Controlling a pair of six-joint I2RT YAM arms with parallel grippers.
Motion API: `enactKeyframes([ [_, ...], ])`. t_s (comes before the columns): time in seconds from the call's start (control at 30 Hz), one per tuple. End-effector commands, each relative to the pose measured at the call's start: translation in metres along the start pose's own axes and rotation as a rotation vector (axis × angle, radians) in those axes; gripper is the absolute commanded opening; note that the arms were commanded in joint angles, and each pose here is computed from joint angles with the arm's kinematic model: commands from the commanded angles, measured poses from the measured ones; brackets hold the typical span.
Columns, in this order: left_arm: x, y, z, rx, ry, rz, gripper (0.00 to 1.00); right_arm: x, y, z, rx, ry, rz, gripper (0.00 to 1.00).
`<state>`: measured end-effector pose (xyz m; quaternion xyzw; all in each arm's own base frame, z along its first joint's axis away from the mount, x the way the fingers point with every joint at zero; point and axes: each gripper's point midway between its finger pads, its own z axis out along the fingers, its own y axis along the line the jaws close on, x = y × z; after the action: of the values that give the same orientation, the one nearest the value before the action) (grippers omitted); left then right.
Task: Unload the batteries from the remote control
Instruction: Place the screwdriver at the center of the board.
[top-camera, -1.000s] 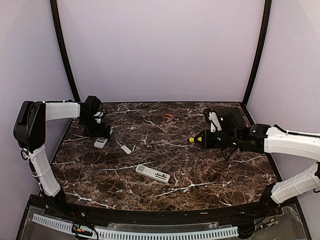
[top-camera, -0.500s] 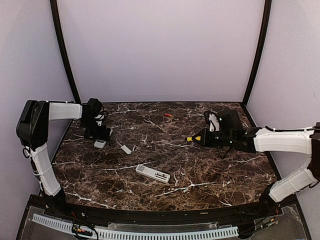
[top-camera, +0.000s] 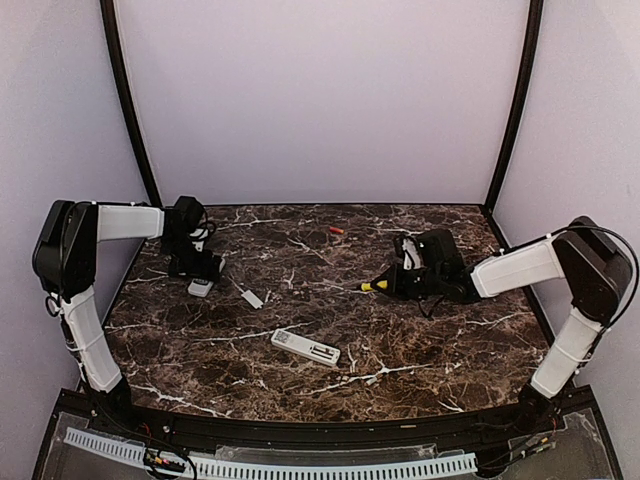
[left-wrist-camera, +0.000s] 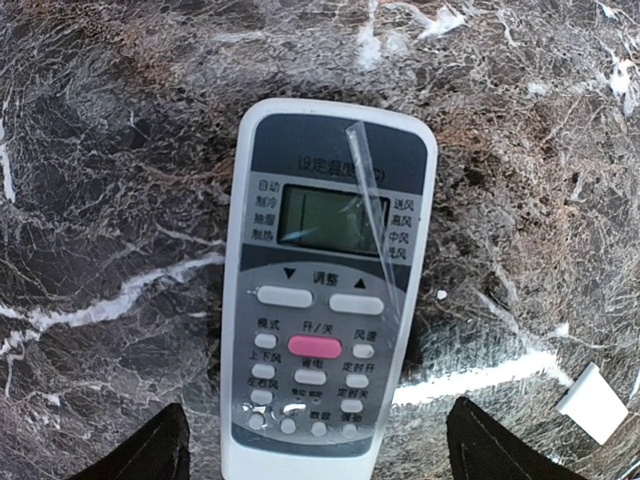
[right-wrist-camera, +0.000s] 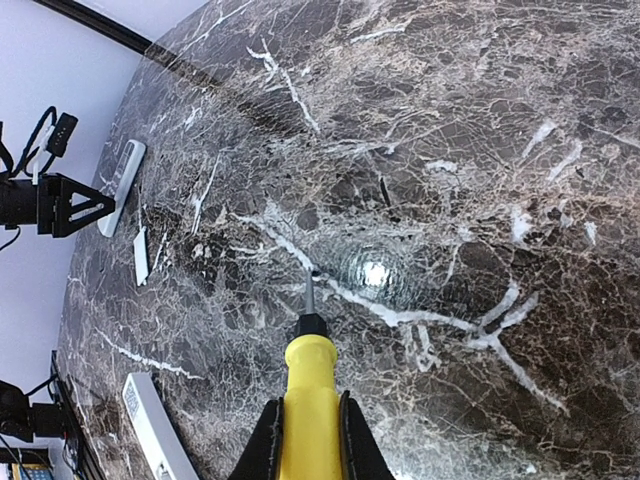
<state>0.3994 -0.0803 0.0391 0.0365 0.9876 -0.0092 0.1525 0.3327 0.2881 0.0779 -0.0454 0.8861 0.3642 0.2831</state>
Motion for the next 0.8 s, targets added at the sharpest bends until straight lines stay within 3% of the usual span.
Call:
enactKeyframes([
  [0.0,-0.011,0.0,-0.024,0.008,-0.048,0.007,0.89,-0.008,-0.001,0.007,0.004,-0.011,-0.036,0.09],
  [0.4,-0.015,-0.003,-0.031,0.027,-0.068,0.006,0.89,-0.014,-0.018,-0.002,0.121,-0.034,-0.077,0.71],
  [0.57,-0.014,-0.003,-0.03,0.029,-0.067,0.006,0.9,-0.024,-0.018,-0.017,0.169,-0.073,-0.113,0.79],
  [0.77,-0.012,-0.001,-0.024,0.02,-0.055,0.002,0.92,-0.044,-0.005,-0.047,0.183,-0.161,-0.158,0.8],
])
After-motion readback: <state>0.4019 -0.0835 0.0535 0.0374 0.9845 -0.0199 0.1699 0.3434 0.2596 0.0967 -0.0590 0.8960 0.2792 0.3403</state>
